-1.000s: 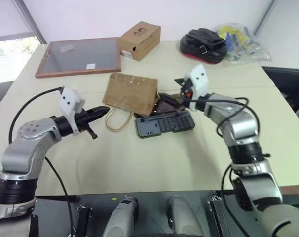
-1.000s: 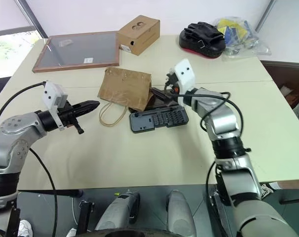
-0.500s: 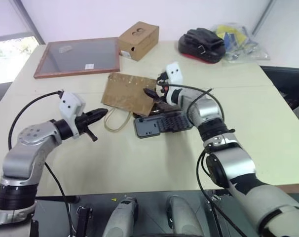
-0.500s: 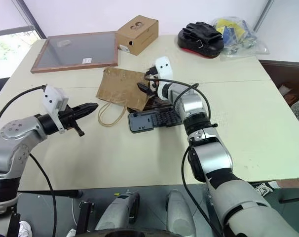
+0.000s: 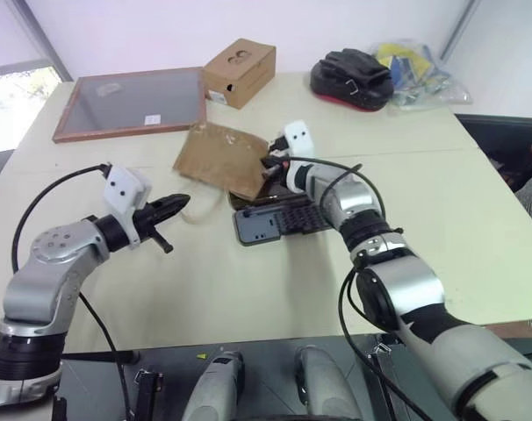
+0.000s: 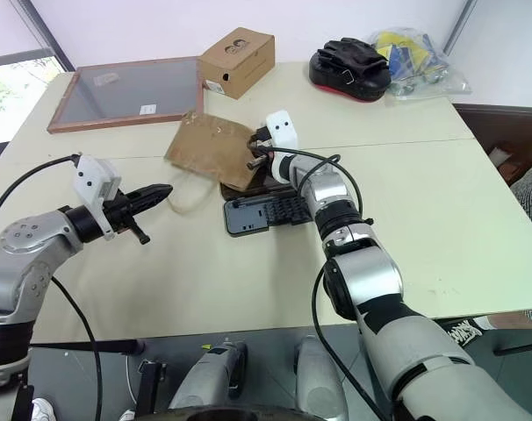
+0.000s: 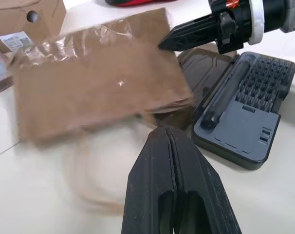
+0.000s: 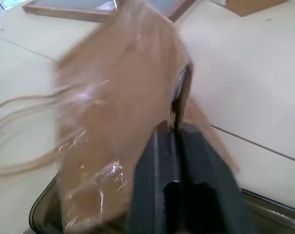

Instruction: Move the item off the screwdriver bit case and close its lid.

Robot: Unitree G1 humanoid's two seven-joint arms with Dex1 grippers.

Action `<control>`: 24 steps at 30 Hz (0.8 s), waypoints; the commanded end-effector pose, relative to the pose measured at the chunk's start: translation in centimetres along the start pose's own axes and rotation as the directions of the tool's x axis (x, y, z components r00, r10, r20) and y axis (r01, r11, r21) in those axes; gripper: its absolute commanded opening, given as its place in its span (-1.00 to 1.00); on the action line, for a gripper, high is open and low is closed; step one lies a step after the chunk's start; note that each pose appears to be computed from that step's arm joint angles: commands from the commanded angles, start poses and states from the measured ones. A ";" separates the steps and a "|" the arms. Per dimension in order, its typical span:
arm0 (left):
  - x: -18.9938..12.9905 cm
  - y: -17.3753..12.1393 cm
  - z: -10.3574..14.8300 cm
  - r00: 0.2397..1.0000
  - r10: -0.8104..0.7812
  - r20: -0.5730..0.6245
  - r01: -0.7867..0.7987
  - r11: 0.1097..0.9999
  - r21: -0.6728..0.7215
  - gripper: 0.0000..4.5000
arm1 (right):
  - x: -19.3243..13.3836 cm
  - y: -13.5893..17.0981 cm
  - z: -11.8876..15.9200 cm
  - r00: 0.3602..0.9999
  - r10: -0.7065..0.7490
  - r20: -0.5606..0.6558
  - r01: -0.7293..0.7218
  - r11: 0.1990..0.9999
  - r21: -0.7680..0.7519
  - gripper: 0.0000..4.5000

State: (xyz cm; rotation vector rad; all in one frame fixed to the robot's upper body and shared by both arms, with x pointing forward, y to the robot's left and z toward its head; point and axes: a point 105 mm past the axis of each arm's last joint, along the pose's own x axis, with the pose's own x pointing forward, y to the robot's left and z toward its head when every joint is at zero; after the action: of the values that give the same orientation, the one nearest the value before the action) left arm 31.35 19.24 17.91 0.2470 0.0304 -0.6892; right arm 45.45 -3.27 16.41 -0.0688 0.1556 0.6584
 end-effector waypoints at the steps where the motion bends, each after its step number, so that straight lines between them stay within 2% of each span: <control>1: -0.4 0.4 1.1 0.999 0.019 0.037 -0.020 0.999 0.042 -1.00 | 0.2 0.5 2.6 0.997 0.003 0.077 -0.001 1.000 -0.030 -1.00; 5: -0.3 0.3 1.1 0.999 0.018 0.038 -0.020 0.999 0.045 -1.00 | -0.4 -0.4 3.7 0.991 -0.040 0.124 0.047 0.997 -0.054 -1.00; 9: -0.1 0.2 1.0 0.999 0.017 0.039 -0.019 0.999 0.044 -1.00 | -2.1 -2.7 6.6 0.967 -0.128 0.223 0.146 0.987 -0.068 -1.00; 12: 0.1 0.0 0.9 0.999 0.012 0.042 -0.014 0.999 0.040 -1.00 | -6.3 -6.7 9.5 0.896 -0.287 0.338 0.327 0.943 -0.067 -1.00; 14: 0.4 -0.1 0.7 0.999 0.011 0.045 -0.012 0.999 0.036 -1.00 | -11.8 -10.9 10.3 0.797 -0.460 0.391 0.526 0.847 -0.076 -1.00; 17: 0.8 -0.1 0.6 0.999 0.004 0.050 -0.006 0.999 0.032 -1.00 | -17.1 -13.7 9.7 0.695 -0.605 0.388 0.676 0.733 -0.068 -1.00; 20: 1.2 0.0 0.5 0.999 -0.006 0.054 0.004 0.999 0.032 -1.00 | -20.8 -14.9 8.5 0.620 -0.696 0.361 0.767 0.635 -0.094 -1.00; 22: 1.8 0.1 0.6 0.998 -0.013 0.060 0.011 0.999 0.034 -1.00 | -23.5 -15.9 6.9 0.561 -0.762 0.324 0.823 0.554 -0.124 -1.00; 24: 2.3 0.2 0.7 0.998 -0.021 0.067 0.019 0.999 0.037 -1.00 | -25.3 -16.7 4.8 0.512 -0.819 0.258 0.857 0.506 -0.094 -1.00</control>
State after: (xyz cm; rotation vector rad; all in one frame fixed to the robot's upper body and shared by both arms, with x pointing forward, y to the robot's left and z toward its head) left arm 33.04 17.81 17.63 0.2316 -0.0132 -0.7148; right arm 37.76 -30.22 23.85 -0.2779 -0.0934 -0.2790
